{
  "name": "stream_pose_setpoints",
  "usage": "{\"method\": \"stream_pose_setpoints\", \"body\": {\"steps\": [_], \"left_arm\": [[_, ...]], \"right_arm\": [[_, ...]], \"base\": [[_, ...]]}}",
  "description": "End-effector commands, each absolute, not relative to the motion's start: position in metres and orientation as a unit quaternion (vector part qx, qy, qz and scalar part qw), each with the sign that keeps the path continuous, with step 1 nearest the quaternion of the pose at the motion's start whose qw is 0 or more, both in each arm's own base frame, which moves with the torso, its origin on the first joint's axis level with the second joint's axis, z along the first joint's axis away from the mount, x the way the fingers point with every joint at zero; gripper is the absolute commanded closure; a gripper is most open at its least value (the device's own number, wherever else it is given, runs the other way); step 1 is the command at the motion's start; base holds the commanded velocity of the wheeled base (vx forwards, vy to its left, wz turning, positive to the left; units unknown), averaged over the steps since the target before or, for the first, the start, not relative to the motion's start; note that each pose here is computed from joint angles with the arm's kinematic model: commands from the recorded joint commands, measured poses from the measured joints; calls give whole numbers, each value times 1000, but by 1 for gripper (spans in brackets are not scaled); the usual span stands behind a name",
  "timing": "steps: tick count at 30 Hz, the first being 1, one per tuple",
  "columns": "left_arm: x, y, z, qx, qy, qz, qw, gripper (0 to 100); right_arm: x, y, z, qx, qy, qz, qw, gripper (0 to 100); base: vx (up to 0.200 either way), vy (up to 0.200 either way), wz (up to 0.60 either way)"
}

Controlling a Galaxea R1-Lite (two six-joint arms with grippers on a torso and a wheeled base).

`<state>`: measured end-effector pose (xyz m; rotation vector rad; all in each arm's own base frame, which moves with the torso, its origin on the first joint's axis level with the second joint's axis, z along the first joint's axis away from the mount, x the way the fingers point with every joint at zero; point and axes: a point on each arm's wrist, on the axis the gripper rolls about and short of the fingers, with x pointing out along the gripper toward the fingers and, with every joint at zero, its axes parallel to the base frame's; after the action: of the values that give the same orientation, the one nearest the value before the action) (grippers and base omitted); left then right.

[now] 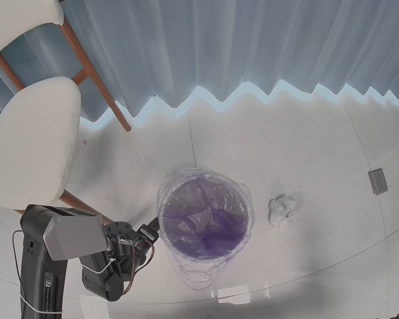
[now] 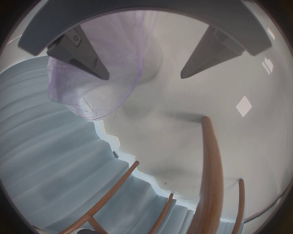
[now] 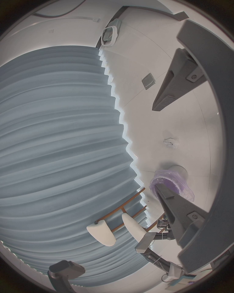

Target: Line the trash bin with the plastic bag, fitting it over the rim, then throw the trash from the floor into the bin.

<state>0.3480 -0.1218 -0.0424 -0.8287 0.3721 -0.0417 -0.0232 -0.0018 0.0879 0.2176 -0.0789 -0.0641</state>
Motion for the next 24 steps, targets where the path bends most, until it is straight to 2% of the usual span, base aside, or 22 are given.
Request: {"method": "stream_pose_setpoints", "body": {"steps": [1, 8, 14, 20, 24], "left_arm": [[320, -115, -20, -397, 193, -15, 897, 0], [270, -95, 10, -387, 217, 1, 896, 0], [238, -87, 38, -389, 204, -3, 899, 0], [198, -85, 80, -400, 139, -21, 905, 0], [166, -82, 111, -414, 89, -68, 904, 0]], "right_arm": [[-23, -2, 84, 112, -40, -31, 992, 0], [-23, -2, 84, 117, -40, -28, 992, 0], [-23, -2, 84, 118, -40, -28, 992, 0], [-24, -1, 84, 117, -40, -22, 992, 0], [-24, -1, 84, 110, -39, -15, 993, 0]], "base": [[0, 0, 0], [0, 0, 0], [0, 0, 0], [0, 0, 0], [0, 0, 0]]}}
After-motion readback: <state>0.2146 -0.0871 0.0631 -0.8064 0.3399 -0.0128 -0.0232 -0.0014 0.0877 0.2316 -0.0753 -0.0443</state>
